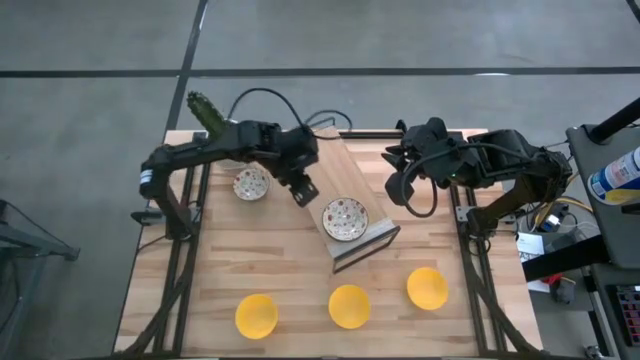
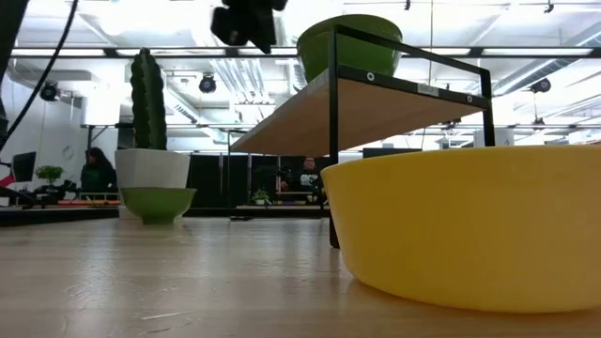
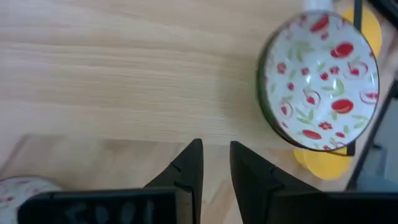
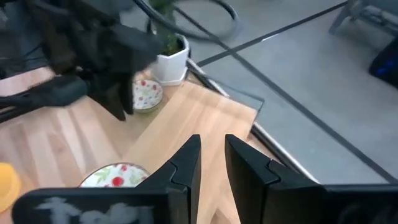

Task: Pick & Place Mini bowls
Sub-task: Stack the patterned bowl on the other white patterned bowl on the shelf

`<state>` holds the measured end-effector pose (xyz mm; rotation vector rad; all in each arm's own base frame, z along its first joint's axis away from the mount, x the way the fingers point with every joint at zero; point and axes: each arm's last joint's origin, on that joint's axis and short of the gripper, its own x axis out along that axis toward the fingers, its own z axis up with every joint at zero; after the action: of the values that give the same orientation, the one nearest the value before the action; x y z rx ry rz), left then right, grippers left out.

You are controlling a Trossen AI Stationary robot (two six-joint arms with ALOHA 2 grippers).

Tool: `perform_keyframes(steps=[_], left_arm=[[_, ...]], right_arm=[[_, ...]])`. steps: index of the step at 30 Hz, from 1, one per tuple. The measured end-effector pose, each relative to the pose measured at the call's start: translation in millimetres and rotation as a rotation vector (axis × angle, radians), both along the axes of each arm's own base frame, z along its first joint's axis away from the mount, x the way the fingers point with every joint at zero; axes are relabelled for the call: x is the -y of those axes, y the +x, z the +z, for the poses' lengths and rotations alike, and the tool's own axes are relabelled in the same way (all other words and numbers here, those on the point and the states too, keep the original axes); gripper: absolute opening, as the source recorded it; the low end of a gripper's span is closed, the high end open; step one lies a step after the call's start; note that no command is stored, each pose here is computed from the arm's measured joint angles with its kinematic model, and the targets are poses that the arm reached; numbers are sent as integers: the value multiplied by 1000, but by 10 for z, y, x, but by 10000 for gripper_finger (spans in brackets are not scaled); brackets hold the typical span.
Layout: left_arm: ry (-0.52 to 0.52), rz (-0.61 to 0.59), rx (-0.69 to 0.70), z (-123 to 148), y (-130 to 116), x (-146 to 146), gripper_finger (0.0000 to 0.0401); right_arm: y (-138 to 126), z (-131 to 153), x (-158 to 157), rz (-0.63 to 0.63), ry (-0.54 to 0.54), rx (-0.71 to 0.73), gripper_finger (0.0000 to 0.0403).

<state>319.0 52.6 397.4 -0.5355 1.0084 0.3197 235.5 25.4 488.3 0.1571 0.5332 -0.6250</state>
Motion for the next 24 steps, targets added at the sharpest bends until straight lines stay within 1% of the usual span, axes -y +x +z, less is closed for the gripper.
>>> perform_keyframes(steps=[6, 9, 11, 16, 19, 22, 24], left_arm=[[69, 105, 20, 115, -317, 11, 71], [101, 163, 3, 90, -509, 18, 71], [115, 178, -13, 37, -631, 29, 71], [94, 210, -92, -229, -915, 65, 71], [75, 236, -152, -449, -1059, 88, 71], [78, 287, -212, -696, -1189, 88, 71], [90, 271, -232, -864, -1250, 84, 71]], right_arm=[[-3, 9, 18, -35, -35, 6, 68], [-4, 9, 19, -36, -37, 6, 68], [-4, 9, 17, -36, -36, 6, 68], [-5, 10, 17, -37, -33, 9, 68], [-5, 10, 16, -36, -29, 10, 68], [-5, 10, 14, -36, -29, 10, 68], [-1, 5, 14, -36, -29, 9, 68]])
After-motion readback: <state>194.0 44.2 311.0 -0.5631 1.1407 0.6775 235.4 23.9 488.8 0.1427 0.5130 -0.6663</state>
